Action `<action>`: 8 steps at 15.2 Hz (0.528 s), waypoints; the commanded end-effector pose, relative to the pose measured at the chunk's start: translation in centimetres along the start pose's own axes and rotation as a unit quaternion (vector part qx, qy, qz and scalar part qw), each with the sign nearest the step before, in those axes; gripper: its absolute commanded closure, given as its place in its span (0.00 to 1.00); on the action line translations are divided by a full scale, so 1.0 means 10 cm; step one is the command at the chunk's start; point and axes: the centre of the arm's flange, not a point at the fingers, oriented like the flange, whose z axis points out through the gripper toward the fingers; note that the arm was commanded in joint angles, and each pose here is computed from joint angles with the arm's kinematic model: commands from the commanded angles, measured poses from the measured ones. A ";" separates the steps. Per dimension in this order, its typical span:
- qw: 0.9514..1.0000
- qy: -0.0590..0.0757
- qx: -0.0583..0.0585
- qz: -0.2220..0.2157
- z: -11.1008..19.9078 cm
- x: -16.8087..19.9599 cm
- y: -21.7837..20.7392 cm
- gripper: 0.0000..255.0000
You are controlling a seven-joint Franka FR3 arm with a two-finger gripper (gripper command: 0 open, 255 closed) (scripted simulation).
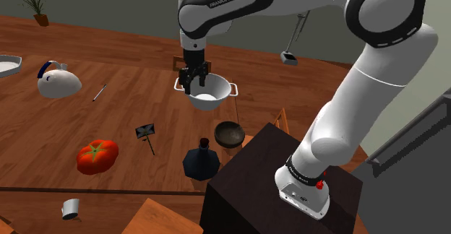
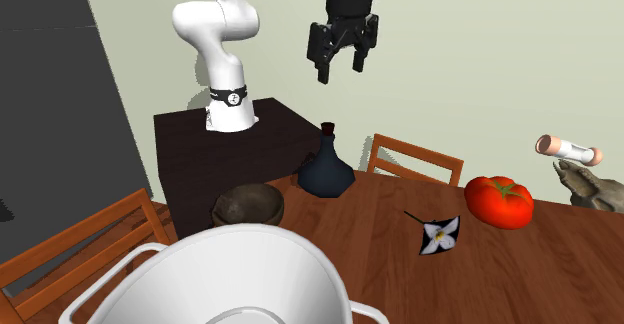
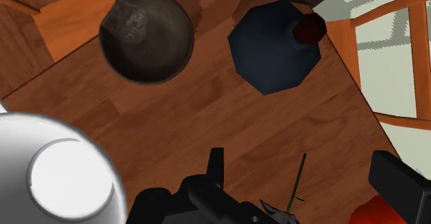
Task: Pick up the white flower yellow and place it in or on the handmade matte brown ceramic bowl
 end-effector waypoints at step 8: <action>0.997 -0.037 -0.005 -0.061 0.70 0.95 -0.56 0.00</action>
